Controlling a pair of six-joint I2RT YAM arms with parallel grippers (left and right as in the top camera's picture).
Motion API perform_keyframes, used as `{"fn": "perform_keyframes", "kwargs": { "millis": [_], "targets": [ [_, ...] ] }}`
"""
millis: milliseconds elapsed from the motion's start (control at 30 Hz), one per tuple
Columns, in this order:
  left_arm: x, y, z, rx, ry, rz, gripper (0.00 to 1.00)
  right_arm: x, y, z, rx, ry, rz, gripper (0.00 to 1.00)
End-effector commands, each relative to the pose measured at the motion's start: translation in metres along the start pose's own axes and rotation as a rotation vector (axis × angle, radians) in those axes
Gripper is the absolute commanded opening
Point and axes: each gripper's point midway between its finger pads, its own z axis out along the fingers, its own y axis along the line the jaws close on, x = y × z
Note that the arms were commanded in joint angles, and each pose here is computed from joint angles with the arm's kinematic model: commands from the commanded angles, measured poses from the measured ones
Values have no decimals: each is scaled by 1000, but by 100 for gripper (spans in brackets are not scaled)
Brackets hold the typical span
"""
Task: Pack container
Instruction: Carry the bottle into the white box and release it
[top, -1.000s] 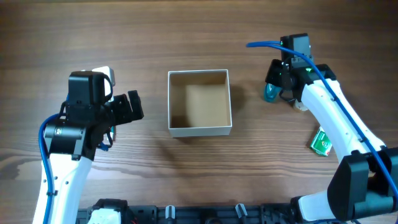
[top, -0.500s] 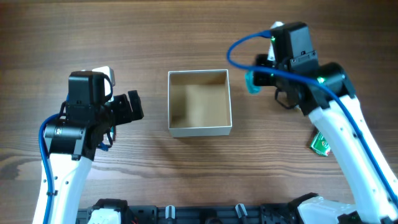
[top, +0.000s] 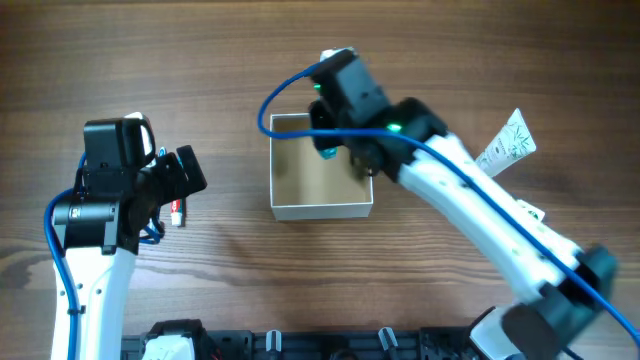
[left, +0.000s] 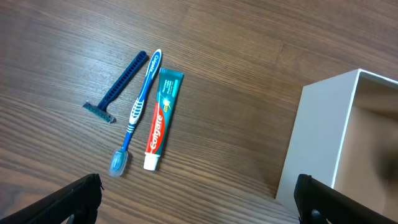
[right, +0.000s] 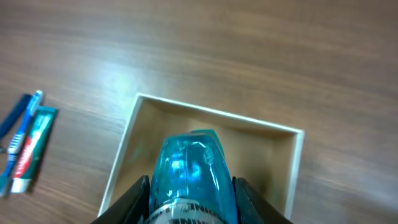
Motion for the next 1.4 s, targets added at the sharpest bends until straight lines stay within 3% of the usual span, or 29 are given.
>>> {"fn": "perform_keyframes", "kwargs": {
  "millis": [0, 200, 667, 700, 733, 767, 833, 933, 1167, 1367],
  "targets": [
    [-9, 4, -6, -22, -30, -23, 100, -9, 12, 17, 18, -39, 53, 4],
    [-9, 4, -6, -21, -30, -24, 100, 6, 13, 56, 64, 8, 152, 4],
    [-9, 4, -6, -21, -30, -24, 100, 17, 27, 87, 35, 40, 134, 4],
    [-9, 4, -6, -21, -30, -24, 100, 17, 27, 87, 33, 40, 130, 8],
    [-9, 4, -6, -21, -30, -24, 100, 17, 28, 87, 30, 40, 130, 22],
    [-9, 4, -6, -21, -30, -24, 100, 17, 30, 87, 22, 41, 130, 45],
    [-9, 4, -6, -21, -30, -24, 100, 17, 31, 87, 13, 42, 116, 64],
    [-9, 4, -6, -21, -30, -24, 100, 21, 30, 86, 18, 57, 105, 78],
    [-9, 4, -6, -21, -30, -24, 100, 6, 9, 42, 96, -2, 108, 84],
    [-9, 4, -6, -21, -31, -24, 100, -41, -74, -81, 215, -231, 239, 95]
  ]
}}
